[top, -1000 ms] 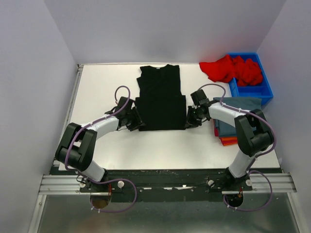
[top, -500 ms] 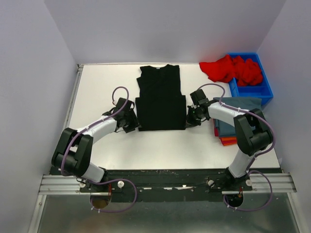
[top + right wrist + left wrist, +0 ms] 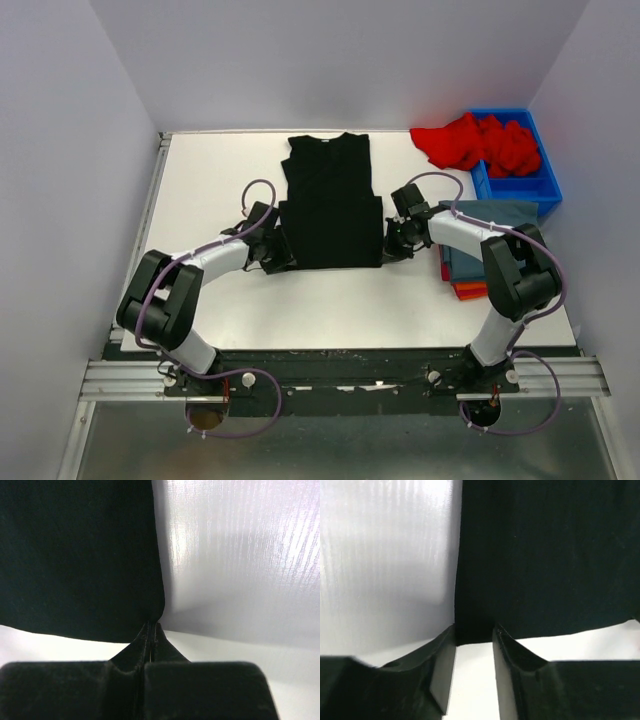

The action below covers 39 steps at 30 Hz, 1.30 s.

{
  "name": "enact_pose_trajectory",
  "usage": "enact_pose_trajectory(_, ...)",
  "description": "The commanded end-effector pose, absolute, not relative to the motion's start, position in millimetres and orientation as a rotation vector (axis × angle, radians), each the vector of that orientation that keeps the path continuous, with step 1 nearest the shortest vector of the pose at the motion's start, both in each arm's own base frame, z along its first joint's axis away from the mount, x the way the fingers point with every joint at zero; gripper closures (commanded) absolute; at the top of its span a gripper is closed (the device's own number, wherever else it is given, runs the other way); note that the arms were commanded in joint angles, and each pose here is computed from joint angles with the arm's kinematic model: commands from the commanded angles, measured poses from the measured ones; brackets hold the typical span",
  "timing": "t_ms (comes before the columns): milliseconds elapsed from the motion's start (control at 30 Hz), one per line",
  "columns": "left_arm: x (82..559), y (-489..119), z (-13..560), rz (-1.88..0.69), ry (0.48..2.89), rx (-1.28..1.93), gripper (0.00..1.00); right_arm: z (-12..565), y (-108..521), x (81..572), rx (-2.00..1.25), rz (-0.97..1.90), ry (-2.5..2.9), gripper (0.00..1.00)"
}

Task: Fold and stack the t-shirts
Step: Grab one side of the 2/3 rectangular tshirt with both arms

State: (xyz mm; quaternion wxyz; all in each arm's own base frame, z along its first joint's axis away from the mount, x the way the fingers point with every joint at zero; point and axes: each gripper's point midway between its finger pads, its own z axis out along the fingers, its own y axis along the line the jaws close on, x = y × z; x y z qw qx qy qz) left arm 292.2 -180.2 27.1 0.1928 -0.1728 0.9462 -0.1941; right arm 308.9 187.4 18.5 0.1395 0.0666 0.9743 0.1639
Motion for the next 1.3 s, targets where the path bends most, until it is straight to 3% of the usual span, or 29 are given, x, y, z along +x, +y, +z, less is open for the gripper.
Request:
enact_pose_trajectory(0,284.0,-191.2,12.7,-0.602,2.699,-0.484,0.64,21.6,186.8,310.4,0.18,0.464,2.816,0.99)
enact_pose_trajectory(133,289.9,-191.6,17.1,-0.587,2.678,-0.46,1.0,28.6,187.5,307.9,0.171,0.482,2.81,0.99)
enact_pose_trajectory(367,286.0,-180.7,61.5,-0.554,2.622,-0.407,1.0,66.1,183.3,294.3,0.142,0.523,2.746,0.99)
enact_pose_trajectory(933,203.7,-185.6,138.2,-0.762,2.584,-0.303,1.0,139.2,164.3,195.4,0.106,0.714,2.641,0.99)
enact_pose_trajectory(1067,223.5,-185.3,159.4,-0.744,2.528,-0.295,1.0,166.5,163.4,223.4,0.123,0.652,2.559,0.99)
enact_pose_trajectory(1267,299.6,-179.8,189.0,-0.701,2.424,-0.33,1.0,199.2,167.9,300.6,0.19,0.54,2.481,0.99)
